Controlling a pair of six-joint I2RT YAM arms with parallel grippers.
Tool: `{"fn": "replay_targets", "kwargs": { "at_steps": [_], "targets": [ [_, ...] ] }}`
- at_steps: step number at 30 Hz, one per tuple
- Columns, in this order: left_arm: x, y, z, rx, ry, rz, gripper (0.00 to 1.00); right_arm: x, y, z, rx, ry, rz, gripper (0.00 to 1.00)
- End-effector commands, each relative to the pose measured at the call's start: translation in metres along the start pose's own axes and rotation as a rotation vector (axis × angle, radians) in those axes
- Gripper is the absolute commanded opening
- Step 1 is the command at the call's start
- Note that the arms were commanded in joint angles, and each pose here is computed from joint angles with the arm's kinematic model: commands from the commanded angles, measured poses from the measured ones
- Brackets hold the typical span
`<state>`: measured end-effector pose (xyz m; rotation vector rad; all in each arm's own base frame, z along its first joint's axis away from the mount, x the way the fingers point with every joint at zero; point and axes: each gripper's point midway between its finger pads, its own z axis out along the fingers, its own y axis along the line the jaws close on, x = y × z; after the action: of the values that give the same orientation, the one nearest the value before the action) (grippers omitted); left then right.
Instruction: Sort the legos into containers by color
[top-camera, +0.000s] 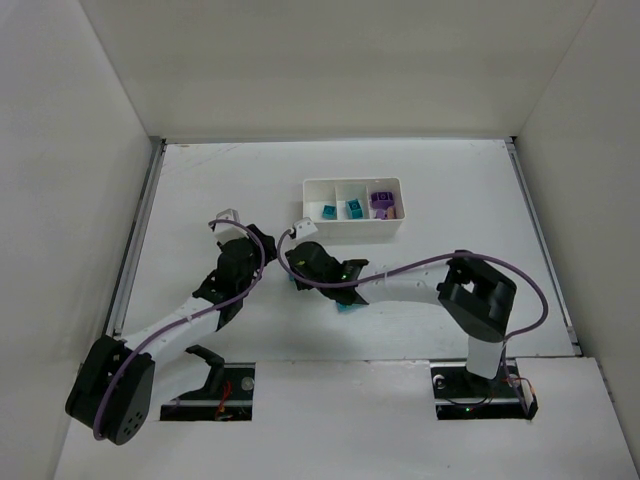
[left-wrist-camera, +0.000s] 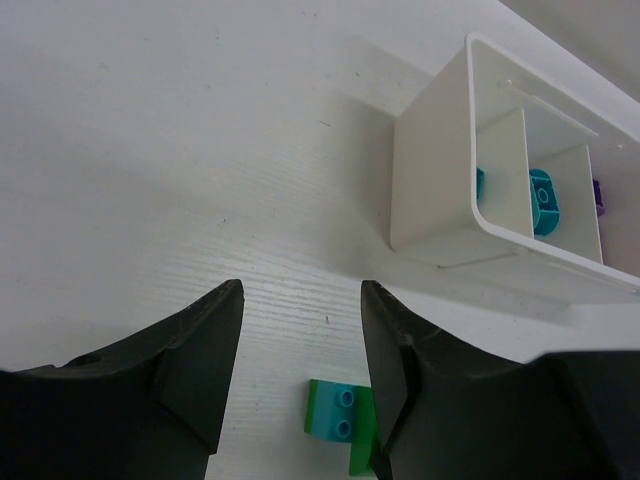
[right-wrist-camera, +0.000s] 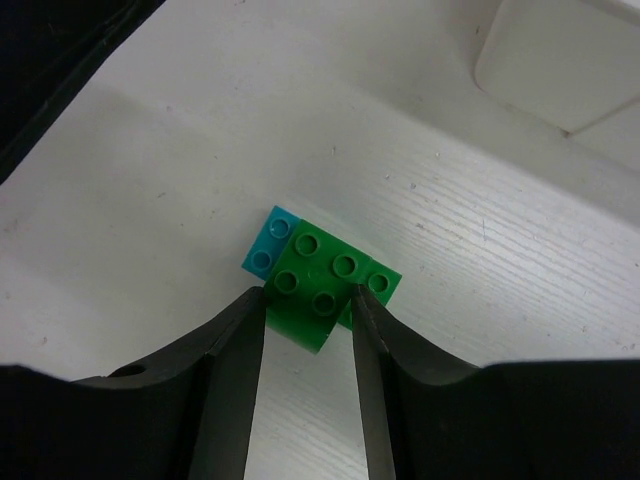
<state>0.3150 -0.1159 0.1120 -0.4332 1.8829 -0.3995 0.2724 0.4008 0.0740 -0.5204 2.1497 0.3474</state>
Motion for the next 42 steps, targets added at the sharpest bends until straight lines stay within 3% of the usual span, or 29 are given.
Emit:
{"fn": "replay_targets", "kwargs": {
  "at_steps": [1, 4, 7, 16, 23, 28, 35, 42],
  "targets": [
    [-0.005, -0.006, -0.002, 0.025, -0.021, -0.021, 0.48, -0.002, -0.002, 0.002, 0.051, -0.002, -0.005, 0.43],
    [-0.004, -0.008, -0.001, 0.027, -0.020, -0.019, 0.48, 0.004, -0.003, 0.004, 0.059, 0.019, -0.010, 0.47],
    [-0.004, -0.009, -0.002, 0.030, -0.021, -0.019, 0.48, 0.005, -0.002, 0.005, 0.063, 0.022, -0.004, 0.57],
    [-0.012, -0.001, -0.005, 0.011, -0.052, -0.035, 0.48, -0.003, 0.006, 0.006, 0.050, 0.001, 0.070, 0.57],
    [-0.030, 0.022, -0.016, -0.068, -0.145, -0.090, 0.49, 0.004, 0.007, 0.017, 0.067, 0.009, 0.096, 0.57],
    [-0.037, 0.034, -0.020, -0.092, -0.179, -0.131, 0.49, 0.004, -0.001, 0.018, 0.100, -0.007, 0.084, 0.45],
    [-0.024, 0.017, -0.014, -0.041, -0.116, -0.119, 0.52, 0.001, -0.016, 0.003, 0.108, -0.045, 0.047, 0.26],
    [-0.005, -0.026, -0.009, 0.115, 0.018, -0.124, 0.59, -0.039, -0.034, -0.033, 0.004, -0.161, 0.146, 0.26]
  ]
}}
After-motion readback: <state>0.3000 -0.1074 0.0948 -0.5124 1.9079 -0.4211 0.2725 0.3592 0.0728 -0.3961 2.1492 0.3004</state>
